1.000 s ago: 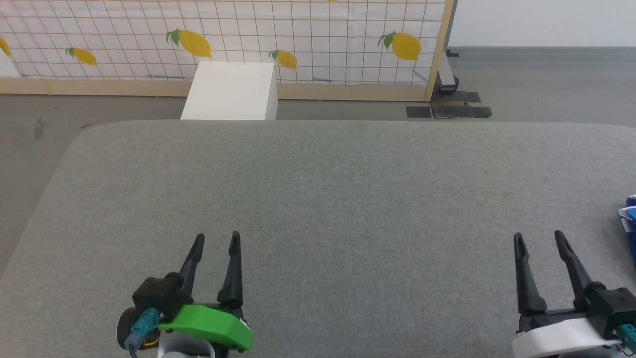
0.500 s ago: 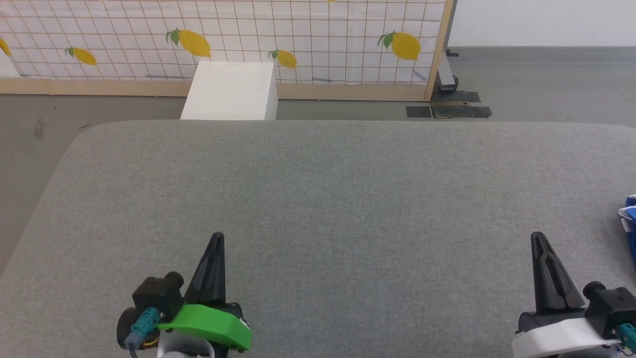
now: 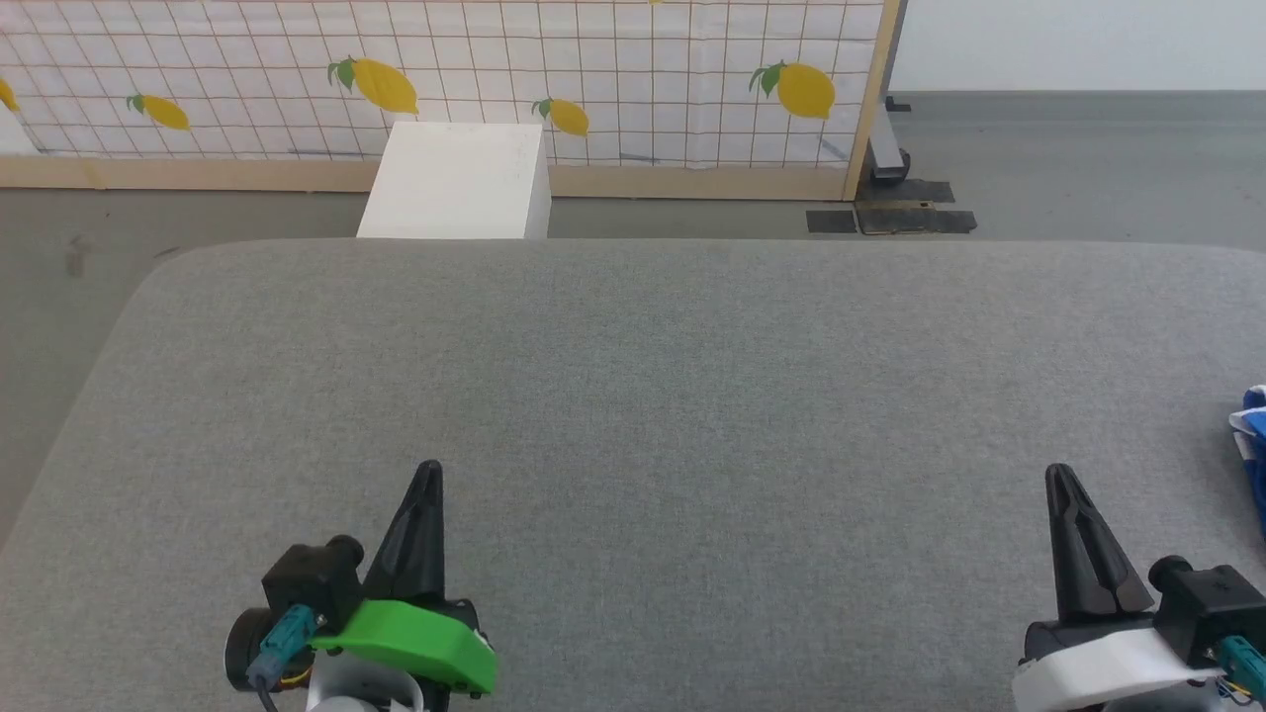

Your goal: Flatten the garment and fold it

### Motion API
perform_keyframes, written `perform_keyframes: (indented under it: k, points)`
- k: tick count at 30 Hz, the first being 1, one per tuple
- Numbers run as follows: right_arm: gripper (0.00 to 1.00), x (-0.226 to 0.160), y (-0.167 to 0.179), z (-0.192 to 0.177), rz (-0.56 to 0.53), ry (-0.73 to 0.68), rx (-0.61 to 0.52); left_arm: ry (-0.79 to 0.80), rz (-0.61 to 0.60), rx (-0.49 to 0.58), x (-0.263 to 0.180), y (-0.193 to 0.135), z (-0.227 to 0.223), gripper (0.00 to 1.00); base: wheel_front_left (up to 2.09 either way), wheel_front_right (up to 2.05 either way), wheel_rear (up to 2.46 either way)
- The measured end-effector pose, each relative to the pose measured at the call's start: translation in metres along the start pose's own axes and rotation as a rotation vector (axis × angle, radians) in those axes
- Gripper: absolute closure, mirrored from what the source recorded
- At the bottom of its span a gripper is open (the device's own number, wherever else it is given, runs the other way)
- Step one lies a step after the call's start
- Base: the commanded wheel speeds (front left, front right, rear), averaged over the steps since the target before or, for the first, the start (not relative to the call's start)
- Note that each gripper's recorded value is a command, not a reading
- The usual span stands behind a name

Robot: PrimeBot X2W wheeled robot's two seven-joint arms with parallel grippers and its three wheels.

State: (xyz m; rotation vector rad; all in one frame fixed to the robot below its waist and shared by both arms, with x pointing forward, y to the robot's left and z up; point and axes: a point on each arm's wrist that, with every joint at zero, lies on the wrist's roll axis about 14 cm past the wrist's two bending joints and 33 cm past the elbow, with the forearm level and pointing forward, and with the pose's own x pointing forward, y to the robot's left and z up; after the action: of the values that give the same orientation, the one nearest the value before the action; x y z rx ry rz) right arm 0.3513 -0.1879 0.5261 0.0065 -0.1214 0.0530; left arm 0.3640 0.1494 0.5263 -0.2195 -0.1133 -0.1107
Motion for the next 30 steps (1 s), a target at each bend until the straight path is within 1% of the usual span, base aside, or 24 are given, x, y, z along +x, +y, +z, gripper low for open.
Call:
perform_keyframes:
  k: [30]
  points:
    - [1.0, 0.0041, 0.0071, -0.0035, 0.022, 0.043, -0.006, 0.032, 0.02, 0.072, 0.003, 0.0063, 0.0016, 1.0, 0.0, 0.0, 0.0]
